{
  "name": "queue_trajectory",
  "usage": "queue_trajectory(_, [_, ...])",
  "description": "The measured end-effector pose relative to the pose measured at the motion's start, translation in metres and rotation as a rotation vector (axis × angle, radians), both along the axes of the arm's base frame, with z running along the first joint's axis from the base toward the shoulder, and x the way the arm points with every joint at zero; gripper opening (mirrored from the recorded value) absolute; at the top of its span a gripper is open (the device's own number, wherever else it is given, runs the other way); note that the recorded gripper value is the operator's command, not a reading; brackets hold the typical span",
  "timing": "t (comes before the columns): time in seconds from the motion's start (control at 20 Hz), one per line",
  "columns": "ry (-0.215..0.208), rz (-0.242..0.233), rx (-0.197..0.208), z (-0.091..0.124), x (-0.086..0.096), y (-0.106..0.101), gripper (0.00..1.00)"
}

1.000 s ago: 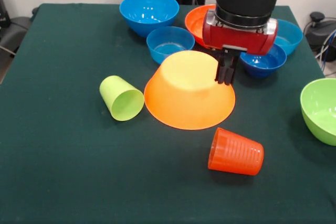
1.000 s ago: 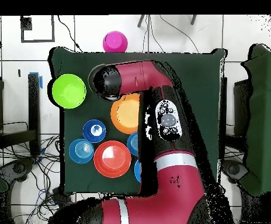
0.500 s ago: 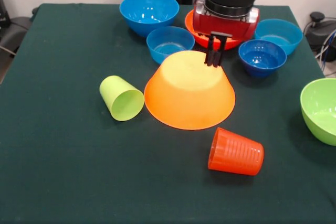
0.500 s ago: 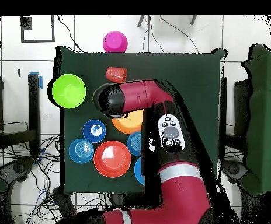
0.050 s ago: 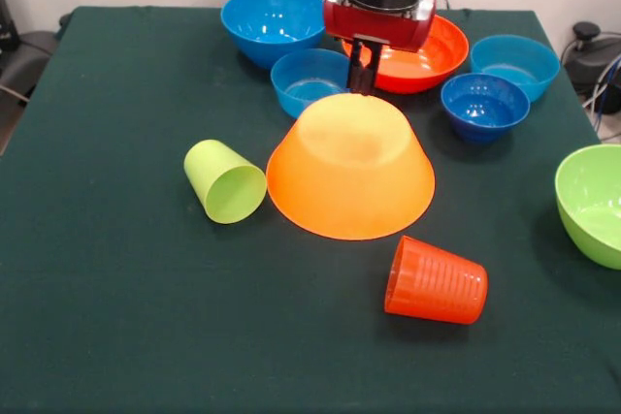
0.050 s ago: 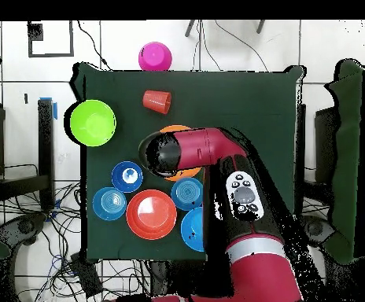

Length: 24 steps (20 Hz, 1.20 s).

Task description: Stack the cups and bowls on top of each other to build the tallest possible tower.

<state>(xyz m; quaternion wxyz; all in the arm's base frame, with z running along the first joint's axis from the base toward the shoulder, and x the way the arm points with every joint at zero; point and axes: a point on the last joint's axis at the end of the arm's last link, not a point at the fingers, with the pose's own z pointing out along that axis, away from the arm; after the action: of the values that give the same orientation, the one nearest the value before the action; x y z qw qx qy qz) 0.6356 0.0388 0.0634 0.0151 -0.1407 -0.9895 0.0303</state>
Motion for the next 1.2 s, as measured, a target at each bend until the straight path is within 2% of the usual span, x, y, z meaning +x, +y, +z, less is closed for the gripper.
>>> queue_trajectory(0.35, [0.01, -0.007, -0.005, -0.002, -0.006, -0.005, 0.0])
queue_trajectory(0.6, [-0.007, -0.003, -0.005, -0.008, -0.011, -0.004, 0.0])
queue_trajectory(0.9, [-0.032, 0.019, -0.009, -0.015, -0.017, 0.007, 0.0])
queue_trajectory(1.2, [-0.04, 0.059, -0.025, -0.018, -0.026, 0.027, 0.0])
